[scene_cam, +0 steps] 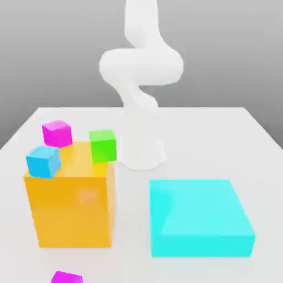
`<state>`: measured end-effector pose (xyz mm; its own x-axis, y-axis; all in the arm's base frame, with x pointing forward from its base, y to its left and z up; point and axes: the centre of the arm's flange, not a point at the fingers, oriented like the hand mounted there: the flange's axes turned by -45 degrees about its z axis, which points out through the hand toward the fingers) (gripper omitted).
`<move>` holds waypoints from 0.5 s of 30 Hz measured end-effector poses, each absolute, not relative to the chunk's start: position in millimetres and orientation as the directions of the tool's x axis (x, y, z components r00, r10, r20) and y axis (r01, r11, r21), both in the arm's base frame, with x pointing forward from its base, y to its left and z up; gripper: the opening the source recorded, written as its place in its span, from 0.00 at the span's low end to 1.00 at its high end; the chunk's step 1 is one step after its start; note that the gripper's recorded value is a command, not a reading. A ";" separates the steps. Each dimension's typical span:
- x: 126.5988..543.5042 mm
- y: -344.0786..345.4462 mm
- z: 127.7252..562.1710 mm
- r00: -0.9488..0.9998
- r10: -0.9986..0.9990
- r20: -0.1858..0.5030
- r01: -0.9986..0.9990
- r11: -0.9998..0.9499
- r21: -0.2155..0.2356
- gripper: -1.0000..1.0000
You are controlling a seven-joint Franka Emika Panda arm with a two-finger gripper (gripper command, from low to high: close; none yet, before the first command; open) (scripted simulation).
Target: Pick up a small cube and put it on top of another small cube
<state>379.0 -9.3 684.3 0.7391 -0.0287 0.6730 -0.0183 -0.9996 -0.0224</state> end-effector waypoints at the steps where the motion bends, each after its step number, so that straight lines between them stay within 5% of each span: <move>1: 392.6 -13.4 672.2 0.756 -0.035 0.653 -0.023 -0.999 -0.027 0.50; 15: 522.0 -73.8 472.1 0.924 -0.124 0.362 -0.110 -0.992 -0.058 0.50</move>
<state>522.0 -73.8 472.1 0.9240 -0.1238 0.3619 -0.1100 -0.9922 -0.0585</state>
